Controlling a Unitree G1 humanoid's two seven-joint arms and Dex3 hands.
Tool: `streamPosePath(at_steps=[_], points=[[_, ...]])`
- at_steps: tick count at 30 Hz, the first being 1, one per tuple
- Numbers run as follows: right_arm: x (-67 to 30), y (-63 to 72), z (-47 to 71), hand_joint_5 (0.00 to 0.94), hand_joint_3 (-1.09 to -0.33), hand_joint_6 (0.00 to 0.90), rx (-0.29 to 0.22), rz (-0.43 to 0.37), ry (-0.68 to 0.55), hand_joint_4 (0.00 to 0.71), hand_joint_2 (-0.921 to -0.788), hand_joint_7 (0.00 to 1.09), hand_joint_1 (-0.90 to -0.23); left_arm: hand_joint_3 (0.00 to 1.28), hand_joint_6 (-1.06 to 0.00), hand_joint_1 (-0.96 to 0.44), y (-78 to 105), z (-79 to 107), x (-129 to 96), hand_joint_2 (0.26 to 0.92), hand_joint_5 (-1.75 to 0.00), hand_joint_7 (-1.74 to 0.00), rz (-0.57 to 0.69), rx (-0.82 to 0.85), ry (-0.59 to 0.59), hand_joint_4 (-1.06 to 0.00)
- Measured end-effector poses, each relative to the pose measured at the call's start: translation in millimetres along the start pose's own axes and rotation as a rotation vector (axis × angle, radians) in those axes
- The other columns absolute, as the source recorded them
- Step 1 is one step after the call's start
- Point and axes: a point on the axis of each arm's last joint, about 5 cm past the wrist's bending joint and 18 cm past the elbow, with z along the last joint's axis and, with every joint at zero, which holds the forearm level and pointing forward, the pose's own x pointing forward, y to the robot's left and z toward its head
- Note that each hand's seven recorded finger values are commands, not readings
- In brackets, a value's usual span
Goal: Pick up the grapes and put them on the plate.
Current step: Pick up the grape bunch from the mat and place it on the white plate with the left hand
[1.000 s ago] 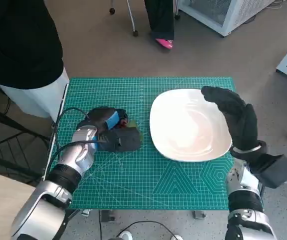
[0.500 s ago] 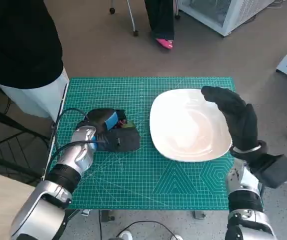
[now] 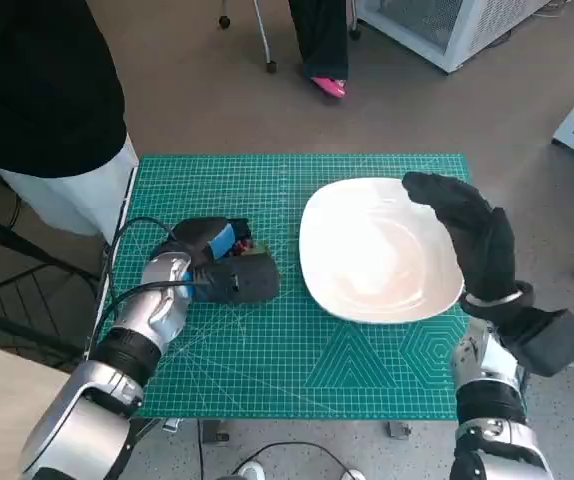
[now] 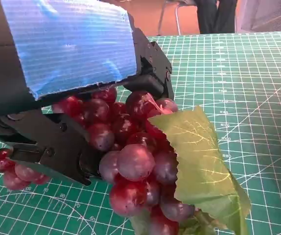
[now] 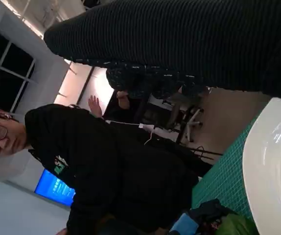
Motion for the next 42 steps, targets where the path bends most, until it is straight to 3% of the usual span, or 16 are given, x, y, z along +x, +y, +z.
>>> streamPosePath(at_steps=[11, 28, 42], points=[[0.0, -0.1, 0.0, 0.0, -0.544, 0.237, 0.0, 0.0, 0.0, 0.251, -0.921, 0.0, -0.465, 0.13, -0.56, 0.0, 5.3, 1.1, -1.1, 0.921, -1.36, -1.09, 0.016, -0.006, -0.003, -0.64], [-2.4, -4.2, 0.8, 0.0, -0.548, 0.234, -0.006, -0.021, 0.003, 0.246, -0.921, 0.0, -0.459, 0.12, -0.55, 0.0, 39.7, 13.5, -21.5, 0.92, -1.31, -1.13, 0.11, -0.012, -0.056, -0.66], [-2.5, -5.0, 0.4, 0.0, -0.545, 0.237, 0.002, -0.036, 0.005, 0.246, -0.921, 0.0, -0.458, 0.17, -0.51, 0.0, 54.2, 21.3, -42.3, 0.921, -1.26, -1.3, 0.189, -0.004, -0.138, -0.57]])
